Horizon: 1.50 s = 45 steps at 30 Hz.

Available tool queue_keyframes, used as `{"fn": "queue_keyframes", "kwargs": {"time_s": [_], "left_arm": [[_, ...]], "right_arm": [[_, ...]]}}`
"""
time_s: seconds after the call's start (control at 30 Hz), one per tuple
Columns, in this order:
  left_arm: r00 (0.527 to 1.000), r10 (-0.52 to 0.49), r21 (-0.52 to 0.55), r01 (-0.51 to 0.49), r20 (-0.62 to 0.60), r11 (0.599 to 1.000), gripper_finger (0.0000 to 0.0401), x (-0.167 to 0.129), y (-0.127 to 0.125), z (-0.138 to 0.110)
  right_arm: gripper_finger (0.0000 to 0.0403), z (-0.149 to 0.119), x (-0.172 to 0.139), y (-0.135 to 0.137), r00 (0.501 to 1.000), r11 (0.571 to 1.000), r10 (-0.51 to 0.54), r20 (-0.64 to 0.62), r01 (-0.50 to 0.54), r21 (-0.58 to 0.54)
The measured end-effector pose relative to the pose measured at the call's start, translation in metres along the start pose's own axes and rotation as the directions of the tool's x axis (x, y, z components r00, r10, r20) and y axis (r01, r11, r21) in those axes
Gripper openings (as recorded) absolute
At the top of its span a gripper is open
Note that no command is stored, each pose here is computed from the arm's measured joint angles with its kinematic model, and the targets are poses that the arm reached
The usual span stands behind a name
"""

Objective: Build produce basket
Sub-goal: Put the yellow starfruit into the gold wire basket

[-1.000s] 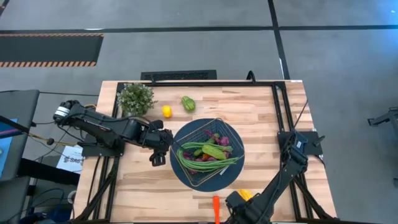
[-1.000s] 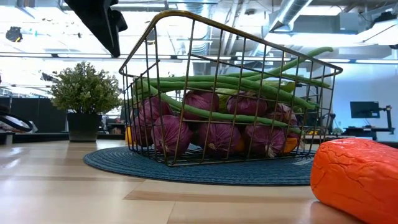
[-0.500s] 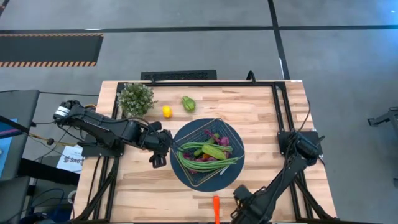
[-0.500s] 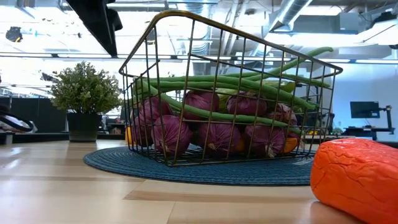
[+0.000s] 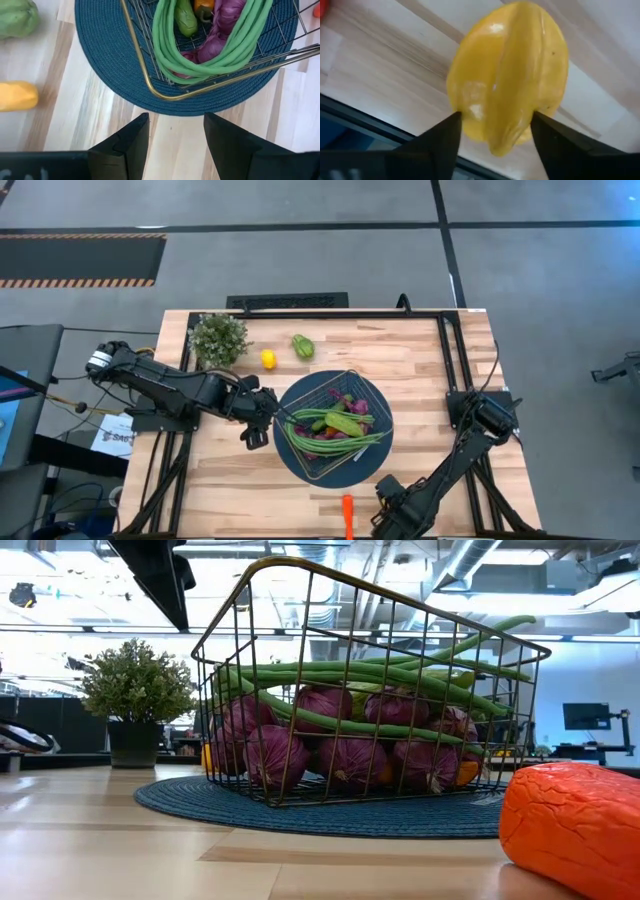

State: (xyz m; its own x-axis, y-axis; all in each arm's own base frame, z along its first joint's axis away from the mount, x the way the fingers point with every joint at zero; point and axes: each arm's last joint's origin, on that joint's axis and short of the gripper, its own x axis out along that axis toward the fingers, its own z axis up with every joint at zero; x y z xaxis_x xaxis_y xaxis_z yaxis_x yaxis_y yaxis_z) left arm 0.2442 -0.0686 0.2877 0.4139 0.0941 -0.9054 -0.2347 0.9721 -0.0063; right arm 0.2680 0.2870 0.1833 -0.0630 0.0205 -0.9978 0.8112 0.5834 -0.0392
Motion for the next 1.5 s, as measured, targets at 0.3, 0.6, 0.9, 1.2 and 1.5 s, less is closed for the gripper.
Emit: {"fn": "queue_keyframes", "kwargs": {"time_s": [0.3,0.6,0.9,1.2,1.5], "left_arm": [[1.000,0.001,0.000,-0.001,0.001,1.000,0.0176,0.000,0.000,0.000],[1.000,0.002,0.000,-0.002,0.001,1.000,0.0176,0.000,0.000,0.000],[1.000,0.003,0.012,-0.003,0.002,1.000,0.0176,0.000,0.000,0.000],[1.000,0.000,0.036,0.000,0.009,0.999,0.0176,0.000,0.000,0.001],[1.000,0.001,0.051,-0.002,0.007,0.999,0.0176,0.000,0.000,0.001]], "right_arm": [[0.0028,0.006,-0.002,0.001,1.000,0.999,0.003,-0.025,-0.005,-0.051],[0.0009,0.010,-0.055,-0.009,0.996,0.997,0.077,0.047,-0.076,-0.030],[0.0005,0.037,-0.173,-0.054,0.881,0.978,0.209,0.424,-0.198,-0.068],[0.0003,0.133,-0.207,-0.083,0.820,0.980,0.173,0.546,-0.085,-0.182],[0.0003,0.231,-0.177,-0.082,0.897,0.953,0.140,0.419,-0.008,-0.301]]}}
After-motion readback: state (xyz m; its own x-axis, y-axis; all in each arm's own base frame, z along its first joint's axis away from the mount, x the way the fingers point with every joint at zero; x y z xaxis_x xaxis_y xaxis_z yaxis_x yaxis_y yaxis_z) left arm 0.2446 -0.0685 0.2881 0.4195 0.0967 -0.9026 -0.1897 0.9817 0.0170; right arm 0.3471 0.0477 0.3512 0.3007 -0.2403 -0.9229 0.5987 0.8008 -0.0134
